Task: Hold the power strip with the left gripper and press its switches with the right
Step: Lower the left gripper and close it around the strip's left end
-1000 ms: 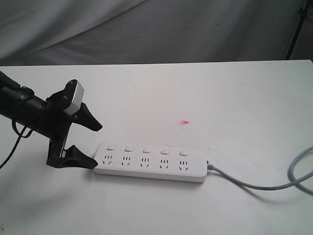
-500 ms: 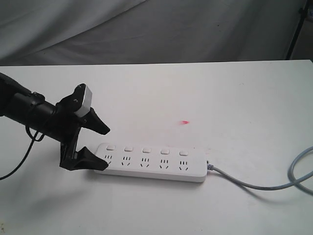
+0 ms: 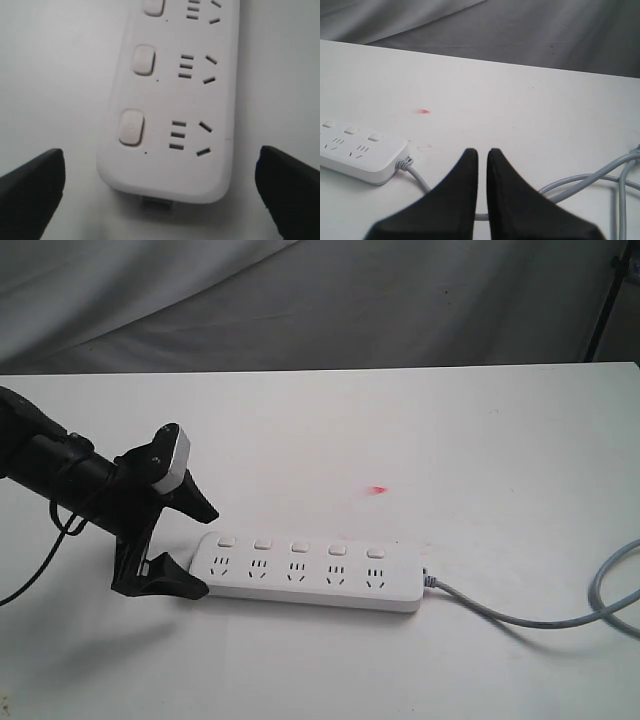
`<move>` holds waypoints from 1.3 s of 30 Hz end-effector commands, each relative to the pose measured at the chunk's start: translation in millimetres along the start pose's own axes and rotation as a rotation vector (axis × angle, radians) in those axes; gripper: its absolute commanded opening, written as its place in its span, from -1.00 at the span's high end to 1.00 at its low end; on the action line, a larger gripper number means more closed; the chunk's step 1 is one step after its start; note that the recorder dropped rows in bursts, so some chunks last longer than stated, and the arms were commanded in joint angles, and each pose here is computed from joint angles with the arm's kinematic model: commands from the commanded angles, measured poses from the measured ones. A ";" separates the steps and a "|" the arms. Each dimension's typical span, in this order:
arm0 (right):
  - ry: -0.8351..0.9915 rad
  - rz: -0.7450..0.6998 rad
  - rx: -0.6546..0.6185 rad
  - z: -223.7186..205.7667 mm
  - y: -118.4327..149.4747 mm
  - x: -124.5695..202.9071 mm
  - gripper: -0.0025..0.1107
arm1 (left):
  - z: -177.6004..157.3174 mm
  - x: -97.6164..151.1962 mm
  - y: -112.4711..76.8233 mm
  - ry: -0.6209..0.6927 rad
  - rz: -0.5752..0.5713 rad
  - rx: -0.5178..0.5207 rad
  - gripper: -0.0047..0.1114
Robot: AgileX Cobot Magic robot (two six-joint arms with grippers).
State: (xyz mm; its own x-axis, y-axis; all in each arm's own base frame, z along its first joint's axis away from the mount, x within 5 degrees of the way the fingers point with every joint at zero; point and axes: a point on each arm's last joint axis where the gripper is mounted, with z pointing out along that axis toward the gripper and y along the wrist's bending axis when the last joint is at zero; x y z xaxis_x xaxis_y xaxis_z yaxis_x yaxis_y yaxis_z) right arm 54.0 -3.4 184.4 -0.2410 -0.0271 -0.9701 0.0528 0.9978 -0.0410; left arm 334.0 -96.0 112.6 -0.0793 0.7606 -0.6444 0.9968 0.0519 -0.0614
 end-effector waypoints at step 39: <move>-0.003 0.000 0.007 -0.1 -0.4 0.6 0.84 | 19.5 11.9 1.5 0.016 -0.028 0.040 -0.05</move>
State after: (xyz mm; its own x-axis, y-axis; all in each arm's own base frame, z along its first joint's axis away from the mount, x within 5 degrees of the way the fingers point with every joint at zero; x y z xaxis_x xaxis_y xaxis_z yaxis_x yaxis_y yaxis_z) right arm 54.0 -3.4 184.4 -0.2410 -0.0271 -0.9701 0.0528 0.9978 -0.0410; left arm 334.6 -98.0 100.5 -0.1054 0.7581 -0.6435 0.9938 0.0571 -0.0955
